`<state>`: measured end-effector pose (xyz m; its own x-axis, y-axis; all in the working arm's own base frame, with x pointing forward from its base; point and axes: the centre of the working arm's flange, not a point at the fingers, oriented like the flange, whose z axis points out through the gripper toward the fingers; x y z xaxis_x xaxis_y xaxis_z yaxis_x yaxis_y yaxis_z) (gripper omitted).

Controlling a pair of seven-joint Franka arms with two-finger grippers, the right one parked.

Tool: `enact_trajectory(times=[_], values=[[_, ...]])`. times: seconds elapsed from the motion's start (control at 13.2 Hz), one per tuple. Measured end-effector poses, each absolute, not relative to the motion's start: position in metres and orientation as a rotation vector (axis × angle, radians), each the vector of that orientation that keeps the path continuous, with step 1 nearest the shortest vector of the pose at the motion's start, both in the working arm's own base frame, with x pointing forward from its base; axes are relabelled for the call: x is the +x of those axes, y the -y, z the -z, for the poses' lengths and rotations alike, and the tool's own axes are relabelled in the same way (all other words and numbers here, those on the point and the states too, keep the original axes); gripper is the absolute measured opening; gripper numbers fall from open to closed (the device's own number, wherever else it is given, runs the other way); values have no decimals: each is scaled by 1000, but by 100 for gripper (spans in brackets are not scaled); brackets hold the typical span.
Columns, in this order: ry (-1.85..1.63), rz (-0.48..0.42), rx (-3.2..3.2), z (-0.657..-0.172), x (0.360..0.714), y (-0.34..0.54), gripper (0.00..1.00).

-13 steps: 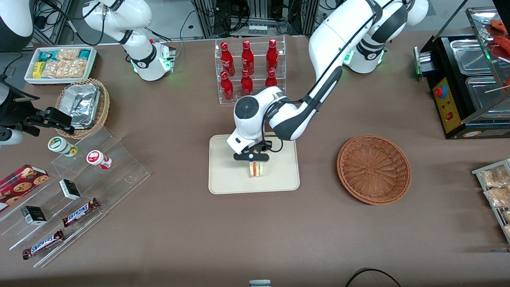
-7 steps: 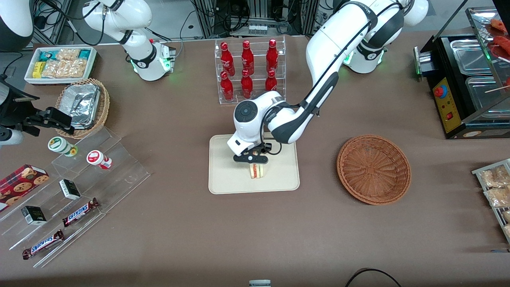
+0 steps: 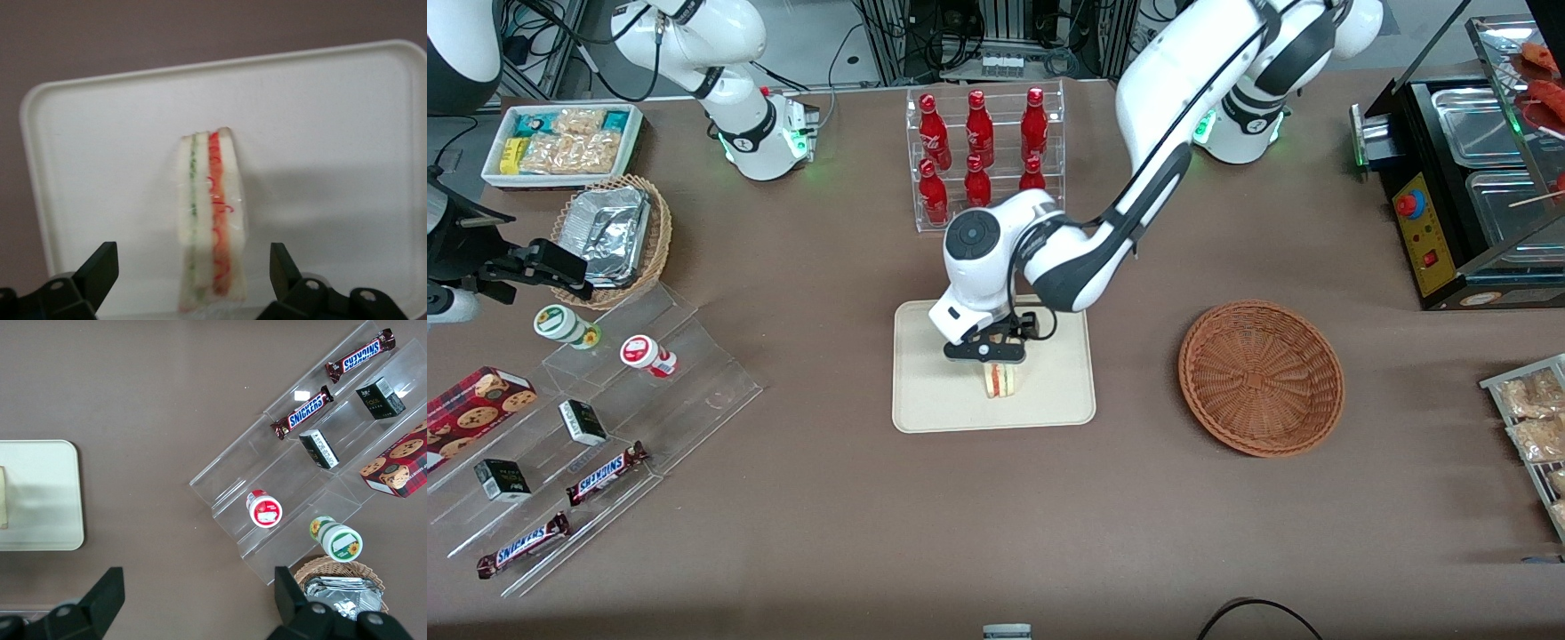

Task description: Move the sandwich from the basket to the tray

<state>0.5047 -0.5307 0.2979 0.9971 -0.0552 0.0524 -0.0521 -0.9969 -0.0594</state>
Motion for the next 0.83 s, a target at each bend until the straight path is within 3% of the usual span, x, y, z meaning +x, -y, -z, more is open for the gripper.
enact_trajectory(times=[0.38,0.61,0.83], values=[[103,161,-3036,-416,540,459,100],[233,146,-3029,-462,565,394,100],[209,61,-3031,-497,583,324,100]])
